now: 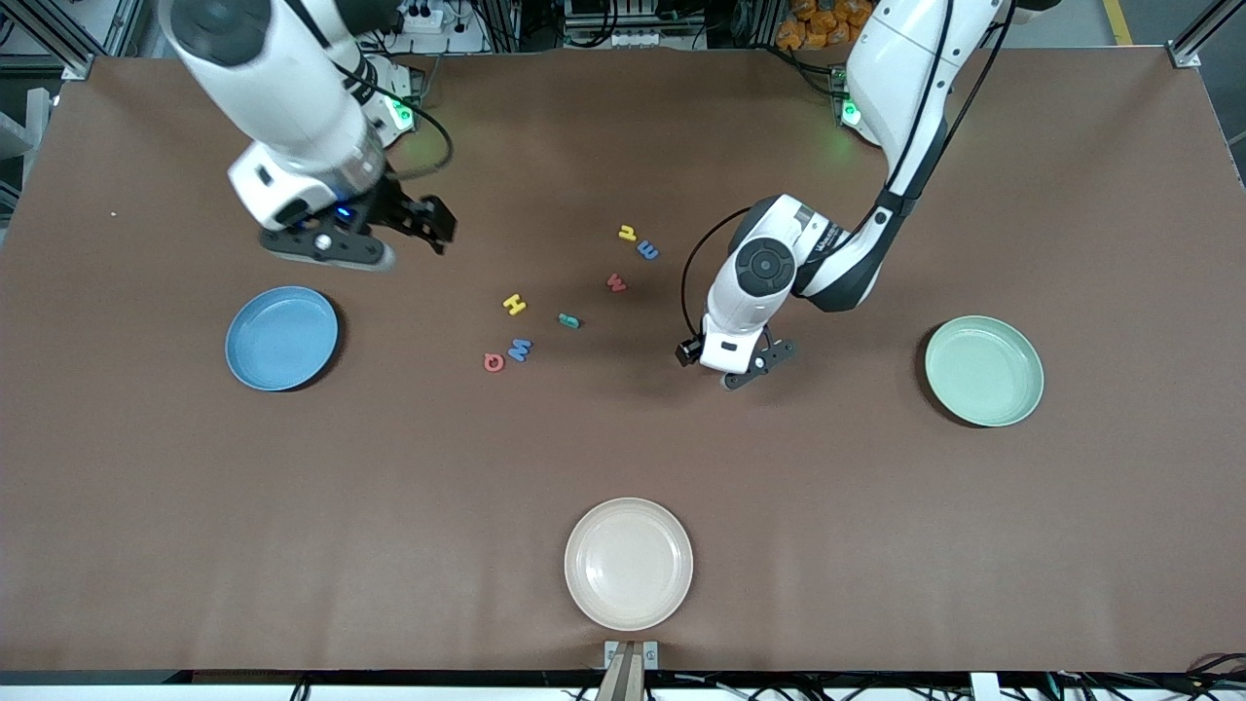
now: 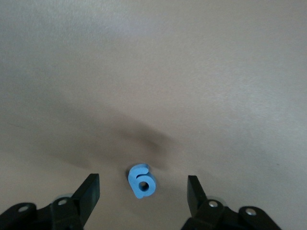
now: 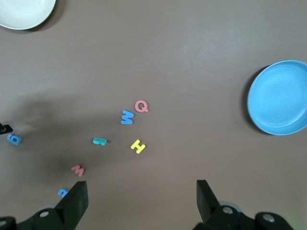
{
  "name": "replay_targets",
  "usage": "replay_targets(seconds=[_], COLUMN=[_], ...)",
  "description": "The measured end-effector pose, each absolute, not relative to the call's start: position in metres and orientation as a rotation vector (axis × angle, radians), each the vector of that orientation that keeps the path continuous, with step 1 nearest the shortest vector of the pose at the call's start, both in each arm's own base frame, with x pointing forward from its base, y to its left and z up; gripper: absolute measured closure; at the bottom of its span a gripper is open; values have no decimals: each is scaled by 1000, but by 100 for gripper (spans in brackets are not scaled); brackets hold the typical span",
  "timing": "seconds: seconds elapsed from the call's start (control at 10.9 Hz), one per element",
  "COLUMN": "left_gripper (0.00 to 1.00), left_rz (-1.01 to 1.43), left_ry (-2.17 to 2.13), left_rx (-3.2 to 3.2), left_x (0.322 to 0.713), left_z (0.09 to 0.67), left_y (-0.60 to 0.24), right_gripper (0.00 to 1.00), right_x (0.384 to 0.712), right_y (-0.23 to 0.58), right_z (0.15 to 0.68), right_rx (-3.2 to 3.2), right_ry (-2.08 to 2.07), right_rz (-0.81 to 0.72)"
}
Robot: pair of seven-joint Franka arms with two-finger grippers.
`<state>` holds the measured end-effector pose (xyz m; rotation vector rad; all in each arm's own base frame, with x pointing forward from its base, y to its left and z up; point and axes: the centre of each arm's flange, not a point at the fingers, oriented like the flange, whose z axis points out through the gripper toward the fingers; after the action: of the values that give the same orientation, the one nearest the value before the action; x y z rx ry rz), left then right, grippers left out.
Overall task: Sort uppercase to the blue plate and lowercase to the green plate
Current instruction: 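Grasp the blue 6 with the left gripper while the right gripper reaches the teal R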
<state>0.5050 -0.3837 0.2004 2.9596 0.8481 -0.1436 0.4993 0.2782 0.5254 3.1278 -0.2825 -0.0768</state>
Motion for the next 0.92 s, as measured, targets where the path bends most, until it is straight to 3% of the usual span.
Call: replay_targets(seconds=[0.46,0.92], left_gripper=[25,31], left_rz=[-149,-172], left_ry=[967,1107], left_rx=[2936,2906], left_x=[505,502], left_z=[195,183], left_y=[-381,-382], right_gripper=[0,0], right_x=[491,491], right_y=[330,364], right_z=[430,345], right_rx=[3188,3205], right_ry=[-397,-442], right_rz=[53,60])
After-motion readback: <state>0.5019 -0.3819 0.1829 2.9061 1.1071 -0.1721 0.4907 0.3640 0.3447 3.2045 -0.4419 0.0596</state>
